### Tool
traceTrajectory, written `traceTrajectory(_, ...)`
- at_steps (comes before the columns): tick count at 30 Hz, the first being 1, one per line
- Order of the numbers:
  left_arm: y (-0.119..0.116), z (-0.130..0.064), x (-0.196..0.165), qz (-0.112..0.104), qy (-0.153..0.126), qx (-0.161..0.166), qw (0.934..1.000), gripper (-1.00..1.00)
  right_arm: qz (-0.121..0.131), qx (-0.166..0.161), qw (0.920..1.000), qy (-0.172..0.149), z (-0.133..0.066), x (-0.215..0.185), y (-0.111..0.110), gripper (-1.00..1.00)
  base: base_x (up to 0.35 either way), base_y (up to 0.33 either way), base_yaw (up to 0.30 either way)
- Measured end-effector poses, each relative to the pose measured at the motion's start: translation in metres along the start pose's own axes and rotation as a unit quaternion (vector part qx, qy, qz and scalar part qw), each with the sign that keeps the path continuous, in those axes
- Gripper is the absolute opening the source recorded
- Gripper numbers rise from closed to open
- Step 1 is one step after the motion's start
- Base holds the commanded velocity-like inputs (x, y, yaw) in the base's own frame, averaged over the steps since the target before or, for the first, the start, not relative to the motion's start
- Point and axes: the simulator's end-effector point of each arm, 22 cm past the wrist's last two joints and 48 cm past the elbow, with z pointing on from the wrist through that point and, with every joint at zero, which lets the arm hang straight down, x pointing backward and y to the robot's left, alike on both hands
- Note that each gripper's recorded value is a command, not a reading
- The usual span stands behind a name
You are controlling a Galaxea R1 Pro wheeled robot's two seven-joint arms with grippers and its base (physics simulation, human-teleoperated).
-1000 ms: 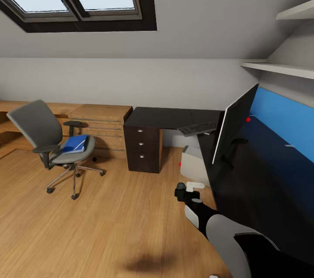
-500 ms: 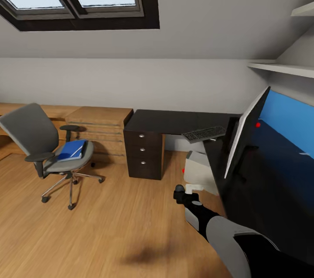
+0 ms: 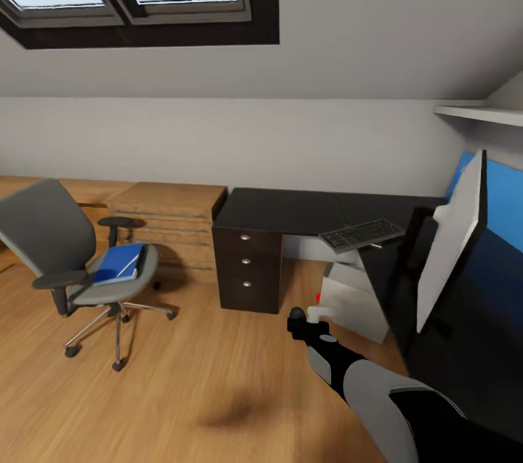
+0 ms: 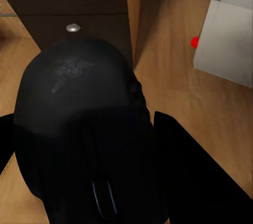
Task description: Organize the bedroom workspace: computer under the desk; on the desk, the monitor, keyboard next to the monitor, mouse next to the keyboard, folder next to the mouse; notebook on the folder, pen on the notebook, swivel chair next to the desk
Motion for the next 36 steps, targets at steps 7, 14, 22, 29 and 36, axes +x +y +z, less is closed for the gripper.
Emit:
traceTrajectory(7, 0.0, 0.0, 0.0, 0.0, 0.0, 0.0, 1.0, 1.0, 0.0, 0.0, 1.0, 0.0, 0.0, 0.0, 0.0, -1.0, 0.32, 0.187, 0.0)
traceTrajectory(14, 0.0, 0.0, 0.0, 0.001, 0.001, 0.0, 1.0, 1.0, -0.001, 0.0, 1.0, 0.0, 0.0, 0.0, 0.0, -1.0, 0.32, 0.155, 0.0)
traceTrajectory(22, -0.001, 0.0, 0.003, 0.002, 0.005, 0.001, 1.0, 1.0, -0.008, -0.02, 0.9995, -0.021, 0.001, -0.027, 0.011, -1.0, 0.32, 0.039, 0.0)
traceTrajectory(29, -0.056, -0.009, -0.001, -0.001, -0.005, 0.041, 0.9991, 1.0, -0.01, -0.031, 0.999, -0.032, -0.01, -0.125, 0.021, -1.0, 0.322, 0.001, 0.0)
traceTrajectory(36, -0.173, -0.04, -0.12, 0.04, -0.049, 0.145, 0.9874, 1.0, -0.021, -0.046, 0.9984, -0.025, -0.037, -0.18, 0.034, -1.0, 0.322, 0.0, 0.0)
